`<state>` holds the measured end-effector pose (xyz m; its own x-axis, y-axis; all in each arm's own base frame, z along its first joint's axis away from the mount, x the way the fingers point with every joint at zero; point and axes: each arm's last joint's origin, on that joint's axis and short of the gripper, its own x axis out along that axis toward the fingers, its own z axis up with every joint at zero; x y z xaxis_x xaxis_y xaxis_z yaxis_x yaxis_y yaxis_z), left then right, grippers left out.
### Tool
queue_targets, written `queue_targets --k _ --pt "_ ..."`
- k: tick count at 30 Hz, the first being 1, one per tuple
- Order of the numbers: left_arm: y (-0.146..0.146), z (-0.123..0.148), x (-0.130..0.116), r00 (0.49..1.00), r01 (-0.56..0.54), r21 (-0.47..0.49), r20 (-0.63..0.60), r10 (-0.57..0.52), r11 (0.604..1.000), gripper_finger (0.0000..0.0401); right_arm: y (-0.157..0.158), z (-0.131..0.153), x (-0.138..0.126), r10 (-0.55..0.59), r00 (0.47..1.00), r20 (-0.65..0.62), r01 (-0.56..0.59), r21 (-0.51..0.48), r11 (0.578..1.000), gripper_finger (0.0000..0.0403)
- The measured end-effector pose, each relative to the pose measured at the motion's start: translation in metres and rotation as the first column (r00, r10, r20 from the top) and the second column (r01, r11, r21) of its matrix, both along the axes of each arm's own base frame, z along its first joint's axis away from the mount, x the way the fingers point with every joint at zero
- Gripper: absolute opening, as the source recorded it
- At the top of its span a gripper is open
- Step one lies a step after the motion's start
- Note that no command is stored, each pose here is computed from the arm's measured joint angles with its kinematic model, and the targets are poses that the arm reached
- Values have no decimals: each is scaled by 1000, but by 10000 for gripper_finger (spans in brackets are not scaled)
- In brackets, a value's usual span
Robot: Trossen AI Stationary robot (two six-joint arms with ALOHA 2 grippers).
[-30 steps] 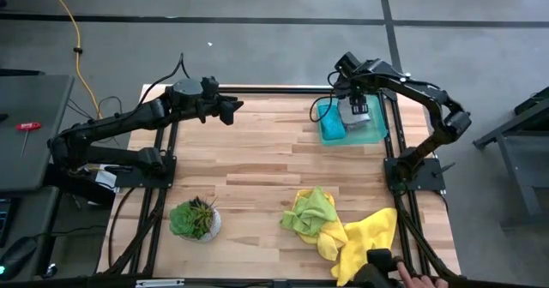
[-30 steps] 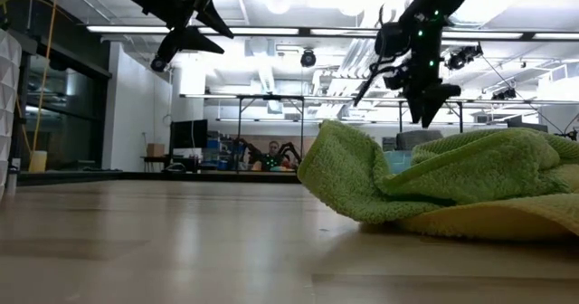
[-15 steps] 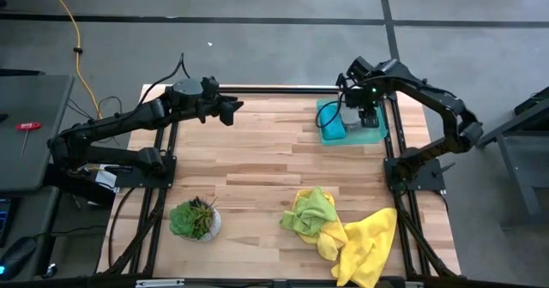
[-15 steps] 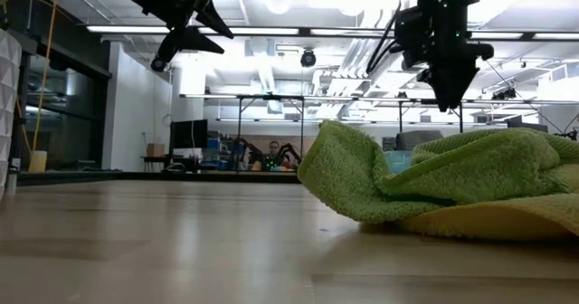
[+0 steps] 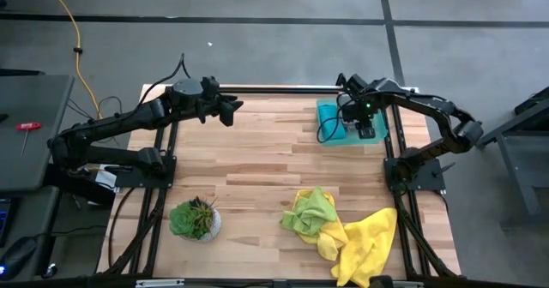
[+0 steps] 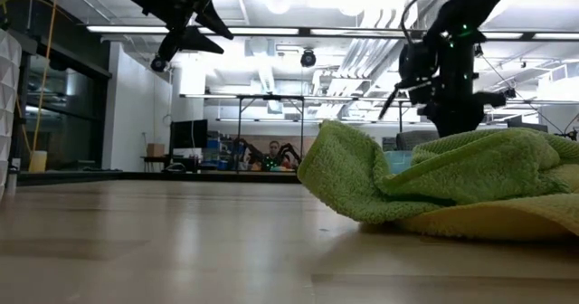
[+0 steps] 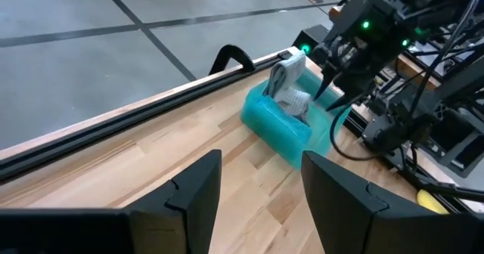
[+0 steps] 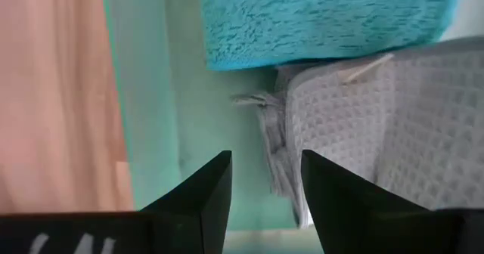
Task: Fold microfiber towels
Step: Put the gray towel into the green bin
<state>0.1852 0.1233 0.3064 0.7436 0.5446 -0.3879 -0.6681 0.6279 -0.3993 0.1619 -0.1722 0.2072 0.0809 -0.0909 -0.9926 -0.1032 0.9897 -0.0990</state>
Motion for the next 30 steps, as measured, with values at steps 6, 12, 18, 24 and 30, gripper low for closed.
queue_targets --k 6,12,18,24,30 --pt "0 0 0 1000 -1 0 0 1 1000 175 1 -20 -4 51 998 -41 -54 -67 996 150" --pt "0 0 0 1000 -2 0 0 2 1000 175 2 -29 -5 63 998 -26 -65 -86 994 150" --pt "0 0 0 1000 -2 0 0 2 1000 175 0 -35 -3 67 998 6 -66 -139 988 182" --pt "0 0 0 1000 -2 0 0 2 1000 175 6 -44 -7 101 994 -43 -105 -124 987 225" --pt "0 0 0 1000 -2 0 0 2 1000 175 4 -44 -6 92 995 -26 -95 -146 985 232"
